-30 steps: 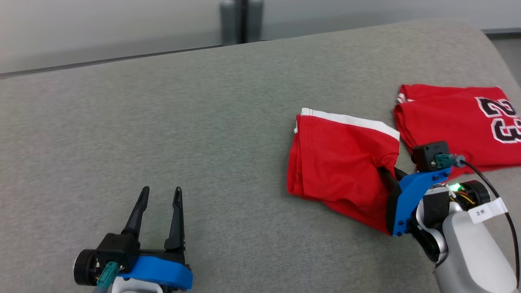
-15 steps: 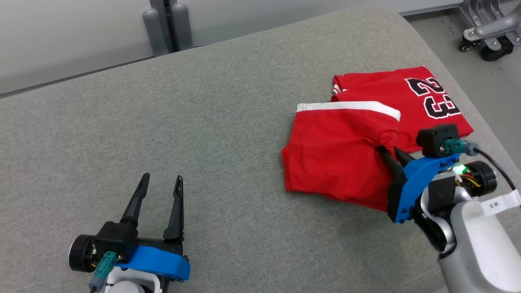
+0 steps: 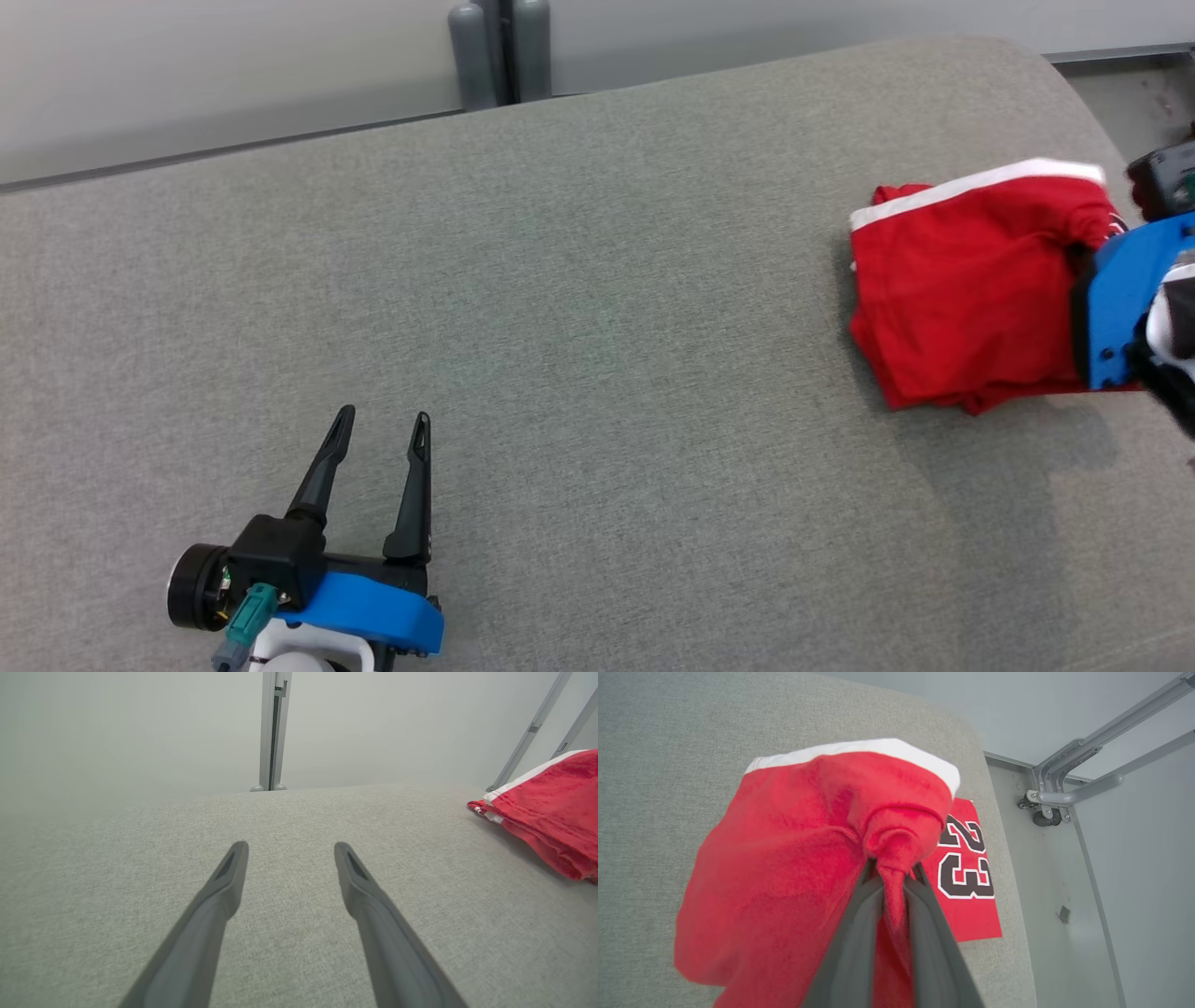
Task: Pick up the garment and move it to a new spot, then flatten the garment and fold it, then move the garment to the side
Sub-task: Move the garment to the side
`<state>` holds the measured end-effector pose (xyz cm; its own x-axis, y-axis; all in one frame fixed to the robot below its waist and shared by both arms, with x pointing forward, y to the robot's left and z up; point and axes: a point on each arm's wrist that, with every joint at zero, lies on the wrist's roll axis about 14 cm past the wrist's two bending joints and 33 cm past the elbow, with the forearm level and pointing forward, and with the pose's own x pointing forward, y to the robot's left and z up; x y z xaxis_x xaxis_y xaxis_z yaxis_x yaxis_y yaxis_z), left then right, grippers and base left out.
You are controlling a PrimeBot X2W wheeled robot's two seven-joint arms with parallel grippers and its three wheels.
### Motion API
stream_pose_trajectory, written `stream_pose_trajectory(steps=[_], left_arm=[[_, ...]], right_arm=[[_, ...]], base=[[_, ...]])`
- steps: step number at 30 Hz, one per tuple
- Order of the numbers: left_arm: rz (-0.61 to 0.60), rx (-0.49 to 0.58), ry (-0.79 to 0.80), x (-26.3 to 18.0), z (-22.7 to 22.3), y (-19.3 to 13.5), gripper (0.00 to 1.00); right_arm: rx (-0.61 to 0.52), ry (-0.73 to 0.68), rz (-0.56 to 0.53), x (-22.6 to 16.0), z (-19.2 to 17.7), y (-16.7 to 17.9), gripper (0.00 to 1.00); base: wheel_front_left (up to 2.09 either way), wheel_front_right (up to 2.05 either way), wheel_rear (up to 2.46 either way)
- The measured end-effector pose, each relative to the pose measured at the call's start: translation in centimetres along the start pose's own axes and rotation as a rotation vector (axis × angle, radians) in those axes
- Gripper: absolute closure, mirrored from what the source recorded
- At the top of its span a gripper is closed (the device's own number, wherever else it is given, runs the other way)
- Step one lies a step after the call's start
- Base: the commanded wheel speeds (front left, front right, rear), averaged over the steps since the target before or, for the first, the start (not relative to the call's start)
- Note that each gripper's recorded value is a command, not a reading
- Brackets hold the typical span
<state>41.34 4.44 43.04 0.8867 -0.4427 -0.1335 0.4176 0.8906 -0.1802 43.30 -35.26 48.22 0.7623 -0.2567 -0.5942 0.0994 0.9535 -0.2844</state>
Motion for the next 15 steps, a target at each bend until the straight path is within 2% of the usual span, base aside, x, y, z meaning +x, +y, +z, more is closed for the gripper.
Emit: stream_pose_trajectory(steps=[10,11,12,13,14,15], left_arm=[[0.067,-0.001,0.022,-0.9,-0.9,2.5,0.0],[0.068,-0.002,0.024,-0.9,-1.0,2.5,0.0],[0.07,-0.003,0.028,-1.0,-1.1,2.6,0.0],[0.07,-0.004,0.03,-0.9,-1.2,2.6,0.0],[0.071,-0.005,0.032,-0.9,-1.3,2.6,0.0],[0.069,-0.005,0.034,-0.8,-1.4,2.6,0.0]], right_arm=[[-0.027,0.069,-0.076,2.5,0.7,-3.0,1.0],[-0.027,0.069,-0.081,2.6,0.7,-3.2,0.93],[-0.027,0.071,-0.086,2.8,0.6,-3.3,0.83],[-0.026,0.07,-0.089,3.0,0.6,-3.4,0.66],[-0.028,0.07,-0.093,3.1,0.5,-3.5,0.13],[-0.021,0.062,-0.095,3.2,0.5,-3.5,0.0]], base=[[0.0,0.0,0.0],[0.0,0.0,0.0],[0.0,0.0,0.0],[0.0,0.0,0.0],[0.0,0.0,0.0],[0.0,0.0,0.0]])
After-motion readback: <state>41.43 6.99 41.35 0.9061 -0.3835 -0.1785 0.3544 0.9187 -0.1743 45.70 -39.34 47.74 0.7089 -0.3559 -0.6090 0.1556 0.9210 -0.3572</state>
